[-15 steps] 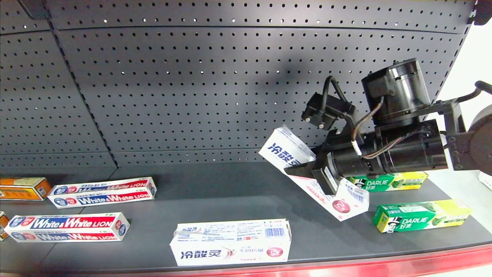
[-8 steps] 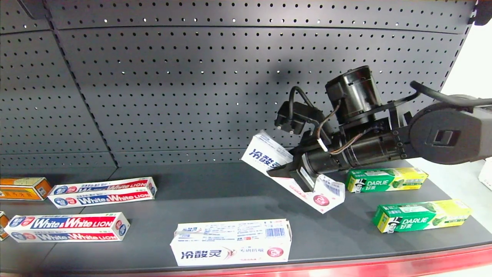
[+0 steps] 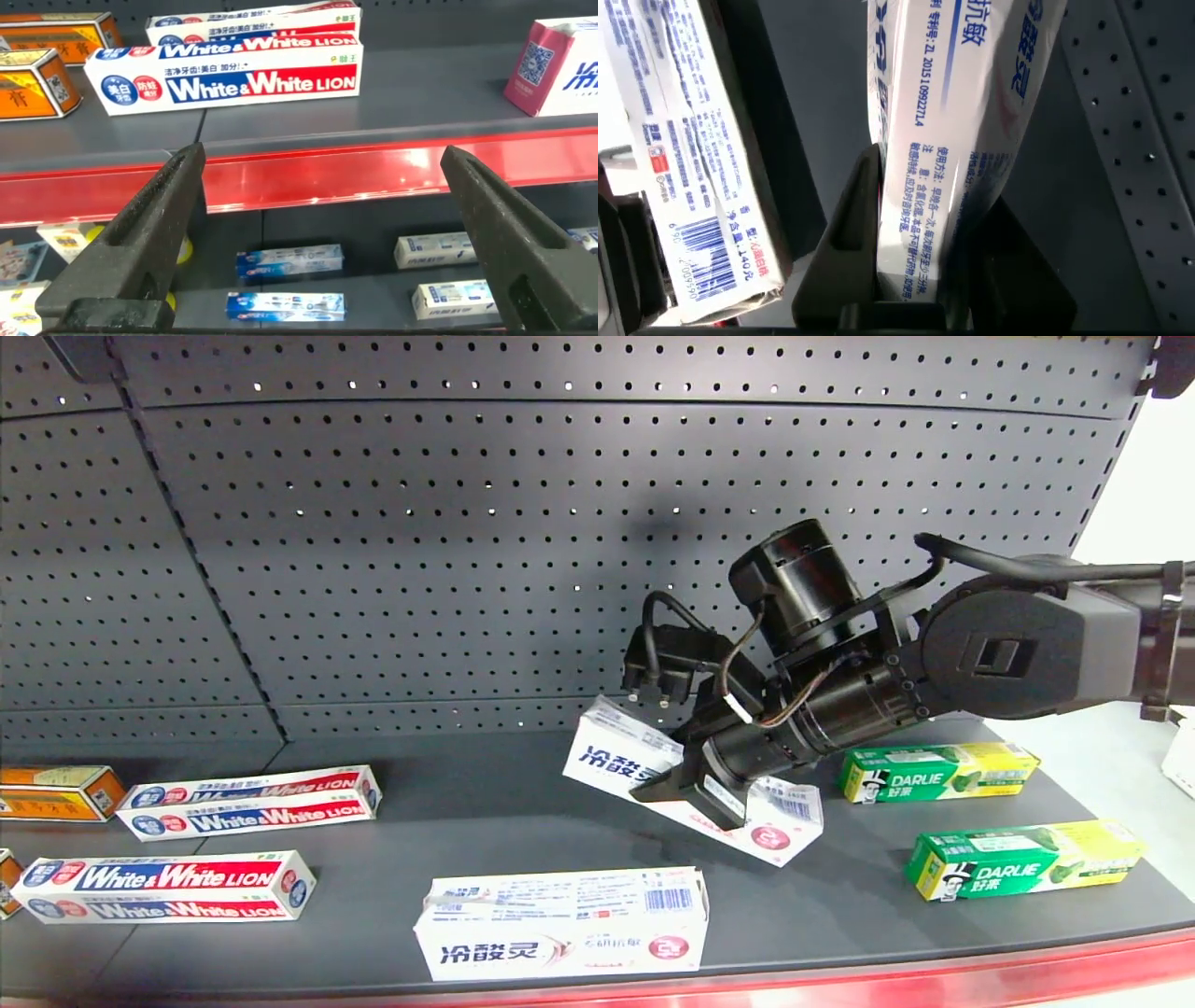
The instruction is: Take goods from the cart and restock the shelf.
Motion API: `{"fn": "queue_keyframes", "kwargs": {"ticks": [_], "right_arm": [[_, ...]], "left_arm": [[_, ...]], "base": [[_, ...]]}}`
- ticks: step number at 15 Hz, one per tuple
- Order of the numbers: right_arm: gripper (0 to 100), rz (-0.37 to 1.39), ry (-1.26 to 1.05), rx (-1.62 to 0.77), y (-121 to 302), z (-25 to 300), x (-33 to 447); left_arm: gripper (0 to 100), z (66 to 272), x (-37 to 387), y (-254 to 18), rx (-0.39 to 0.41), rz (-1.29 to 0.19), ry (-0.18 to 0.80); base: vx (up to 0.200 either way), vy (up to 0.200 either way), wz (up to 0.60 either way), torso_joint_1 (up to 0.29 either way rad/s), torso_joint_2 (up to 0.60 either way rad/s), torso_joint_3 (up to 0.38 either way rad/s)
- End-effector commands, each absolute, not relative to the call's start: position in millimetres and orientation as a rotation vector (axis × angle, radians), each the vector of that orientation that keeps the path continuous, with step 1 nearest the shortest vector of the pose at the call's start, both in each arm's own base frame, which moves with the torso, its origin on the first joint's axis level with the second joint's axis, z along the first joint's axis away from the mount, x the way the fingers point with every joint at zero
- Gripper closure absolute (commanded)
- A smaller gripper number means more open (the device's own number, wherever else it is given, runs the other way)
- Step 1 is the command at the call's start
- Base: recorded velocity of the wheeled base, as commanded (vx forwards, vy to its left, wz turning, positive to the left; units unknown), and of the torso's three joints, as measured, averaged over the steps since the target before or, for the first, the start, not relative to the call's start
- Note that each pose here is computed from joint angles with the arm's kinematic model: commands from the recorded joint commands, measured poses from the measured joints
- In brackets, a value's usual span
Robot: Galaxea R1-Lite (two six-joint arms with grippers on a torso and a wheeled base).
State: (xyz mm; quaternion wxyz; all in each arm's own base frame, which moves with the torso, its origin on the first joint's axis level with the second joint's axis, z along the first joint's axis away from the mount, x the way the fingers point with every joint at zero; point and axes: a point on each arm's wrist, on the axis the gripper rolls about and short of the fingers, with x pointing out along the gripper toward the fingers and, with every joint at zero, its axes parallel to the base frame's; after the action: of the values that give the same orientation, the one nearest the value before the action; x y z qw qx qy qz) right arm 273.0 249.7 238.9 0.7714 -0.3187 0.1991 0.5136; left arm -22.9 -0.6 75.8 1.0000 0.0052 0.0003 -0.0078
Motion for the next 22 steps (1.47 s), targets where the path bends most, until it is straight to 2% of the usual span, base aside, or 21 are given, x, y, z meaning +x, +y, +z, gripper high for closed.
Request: {"fn": "queue_keyframes", "kwargs": {"ticks": [1,22], "right_arm": [[100,1.118,0.435,-0.693,251,237,274],[100,1.186,0.509,-0.787,278,208,290]], "left_arm": [[0,76,-23,-1,0.011,-0.015,0.000],[0,76,-23,-1,0.011,-0.015,0.000]], "base": [[0.000,0.000,0.00,0.000,0.00,0.000],[0.000,0.000,0.00,0.000,0.00,0.000]]}}
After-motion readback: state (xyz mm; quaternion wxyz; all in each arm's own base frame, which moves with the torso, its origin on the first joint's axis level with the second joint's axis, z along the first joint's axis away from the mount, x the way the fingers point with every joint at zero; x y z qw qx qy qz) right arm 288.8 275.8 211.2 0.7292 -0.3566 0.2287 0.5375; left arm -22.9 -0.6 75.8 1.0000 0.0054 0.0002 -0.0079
